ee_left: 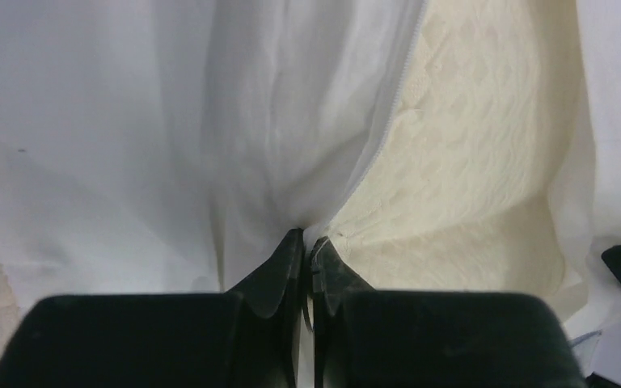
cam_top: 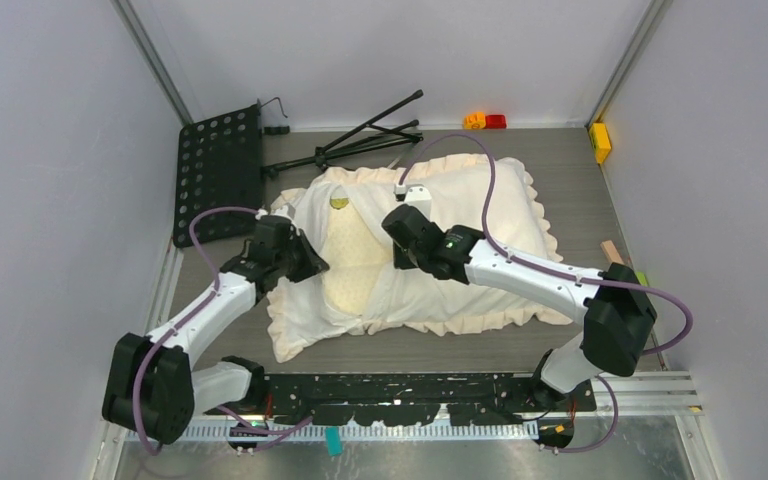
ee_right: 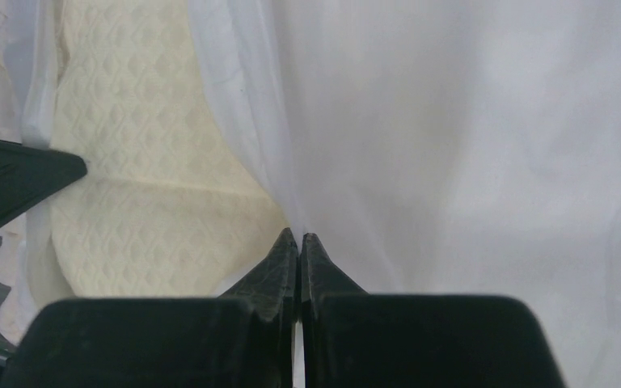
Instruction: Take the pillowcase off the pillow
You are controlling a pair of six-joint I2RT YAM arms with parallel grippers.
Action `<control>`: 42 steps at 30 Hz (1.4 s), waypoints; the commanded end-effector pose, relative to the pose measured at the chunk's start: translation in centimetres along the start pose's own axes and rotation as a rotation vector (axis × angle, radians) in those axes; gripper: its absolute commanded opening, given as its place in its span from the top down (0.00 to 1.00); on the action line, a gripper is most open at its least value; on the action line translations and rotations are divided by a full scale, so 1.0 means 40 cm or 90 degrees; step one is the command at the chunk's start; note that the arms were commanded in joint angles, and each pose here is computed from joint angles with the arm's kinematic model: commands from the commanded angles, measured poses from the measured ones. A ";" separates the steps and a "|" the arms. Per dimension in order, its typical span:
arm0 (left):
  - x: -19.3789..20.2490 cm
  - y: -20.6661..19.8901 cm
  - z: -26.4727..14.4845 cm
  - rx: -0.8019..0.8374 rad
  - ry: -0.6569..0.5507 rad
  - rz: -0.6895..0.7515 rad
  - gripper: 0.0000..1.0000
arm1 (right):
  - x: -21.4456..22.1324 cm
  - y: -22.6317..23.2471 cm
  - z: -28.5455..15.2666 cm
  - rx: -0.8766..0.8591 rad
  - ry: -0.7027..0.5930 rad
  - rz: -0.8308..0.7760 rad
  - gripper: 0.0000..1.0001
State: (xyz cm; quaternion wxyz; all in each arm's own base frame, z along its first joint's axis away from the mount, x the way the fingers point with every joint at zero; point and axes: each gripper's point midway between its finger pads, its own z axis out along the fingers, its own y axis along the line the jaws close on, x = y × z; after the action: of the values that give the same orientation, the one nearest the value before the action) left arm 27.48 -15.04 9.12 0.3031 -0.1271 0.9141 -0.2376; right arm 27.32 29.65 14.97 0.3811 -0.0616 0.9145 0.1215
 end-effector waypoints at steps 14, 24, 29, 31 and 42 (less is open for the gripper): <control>0.025 0.096 0.025 0.022 0.018 -0.119 1.00 | -0.052 0.204 0.027 -0.113 0.052 -0.069 0.13; -0.009 0.087 -0.040 0.012 -0.032 -0.103 0.76 | 0.082 0.157 0.154 0.004 0.149 -0.173 0.10; -0.008 0.111 -0.056 -0.023 -0.035 -0.075 0.61 | 0.107 0.110 0.129 -0.008 0.132 -0.197 0.12; 0.002 0.118 -0.048 -0.030 -0.021 -0.078 0.66 | 0.107 0.079 0.127 0.024 0.131 -0.211 0.23; 0.013 0.177 -0.040 -0.098 -0.018 -0.078 0.79 | 0.020 -0.022 0.057 0.100 0.075 -0.203 0.30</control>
State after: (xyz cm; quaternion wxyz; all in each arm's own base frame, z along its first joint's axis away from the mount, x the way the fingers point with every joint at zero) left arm 25.51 -10.60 6.67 0.2826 -0.2005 0.9087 -0.2329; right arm 27.59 34.65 9.59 0.3211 -0.1907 0.9263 0.0494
